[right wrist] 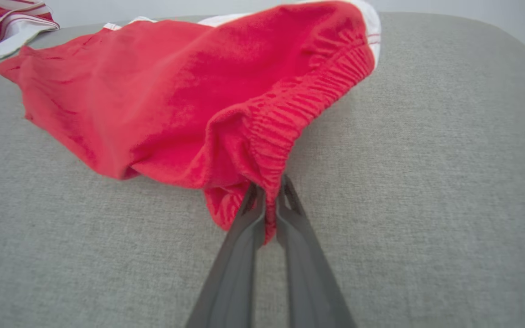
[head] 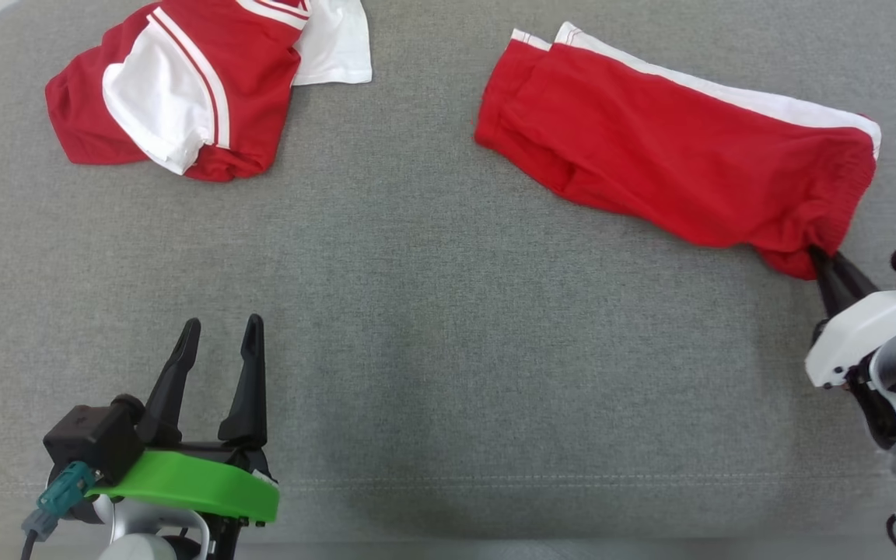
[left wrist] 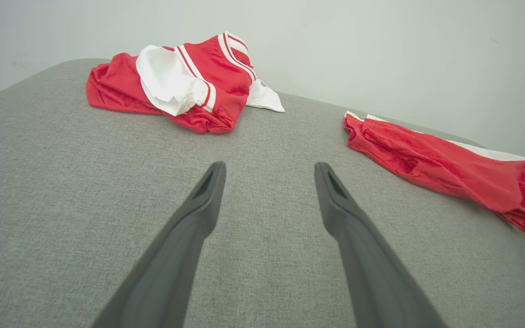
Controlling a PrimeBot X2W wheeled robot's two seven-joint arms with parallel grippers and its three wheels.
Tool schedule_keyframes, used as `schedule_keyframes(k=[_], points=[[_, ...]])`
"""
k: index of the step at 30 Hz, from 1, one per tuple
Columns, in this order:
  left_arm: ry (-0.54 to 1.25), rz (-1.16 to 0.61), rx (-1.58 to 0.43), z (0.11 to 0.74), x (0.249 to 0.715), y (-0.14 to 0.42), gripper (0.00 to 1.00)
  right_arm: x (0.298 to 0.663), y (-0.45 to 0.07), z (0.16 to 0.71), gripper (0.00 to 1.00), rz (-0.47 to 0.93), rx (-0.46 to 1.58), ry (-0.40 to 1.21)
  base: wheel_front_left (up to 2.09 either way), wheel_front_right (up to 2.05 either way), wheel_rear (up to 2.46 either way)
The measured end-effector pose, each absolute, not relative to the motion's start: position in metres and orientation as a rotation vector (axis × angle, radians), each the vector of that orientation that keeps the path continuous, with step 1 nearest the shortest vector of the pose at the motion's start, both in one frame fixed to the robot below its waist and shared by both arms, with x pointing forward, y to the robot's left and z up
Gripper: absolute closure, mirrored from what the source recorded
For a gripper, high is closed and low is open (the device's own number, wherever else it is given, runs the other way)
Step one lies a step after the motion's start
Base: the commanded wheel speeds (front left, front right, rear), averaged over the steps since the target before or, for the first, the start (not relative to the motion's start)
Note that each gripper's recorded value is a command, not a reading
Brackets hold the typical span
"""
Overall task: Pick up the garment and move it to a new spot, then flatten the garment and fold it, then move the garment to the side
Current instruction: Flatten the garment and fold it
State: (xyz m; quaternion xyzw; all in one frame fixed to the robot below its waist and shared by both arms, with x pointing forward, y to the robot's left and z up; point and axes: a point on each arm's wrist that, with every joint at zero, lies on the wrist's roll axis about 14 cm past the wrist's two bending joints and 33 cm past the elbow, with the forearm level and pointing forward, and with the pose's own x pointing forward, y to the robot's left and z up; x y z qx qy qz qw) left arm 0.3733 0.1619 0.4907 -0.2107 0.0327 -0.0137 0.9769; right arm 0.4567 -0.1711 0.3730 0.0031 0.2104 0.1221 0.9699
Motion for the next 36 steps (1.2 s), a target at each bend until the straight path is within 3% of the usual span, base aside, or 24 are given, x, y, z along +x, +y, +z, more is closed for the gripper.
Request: schedule_keyframes(k=[21, 34, 36], points=[[0.074, -0.047, -0.424, 0.491, 0.377, 0.155, 0.00, 0.431, -0.229, 0.348, 1.00, 0.209, -0.101, 0.693, 0.00, 0.00, 0.00], [0.073, -0.122, -0.425, 0.499, 0.381, 0.133, 0.00, 0.423, -0.287, 0.369, 1.00, 0.133, -0.237, 0.758, 0.00, 0.00, 0.00], [0.076, -0.135, -0.429, 0.499, 0.380, 0.129, 0.00, 0.422, -0.290, 0.369, 0.56, 0.128, -0.241, 0.769, 0.00, 0.00, 0.00]])
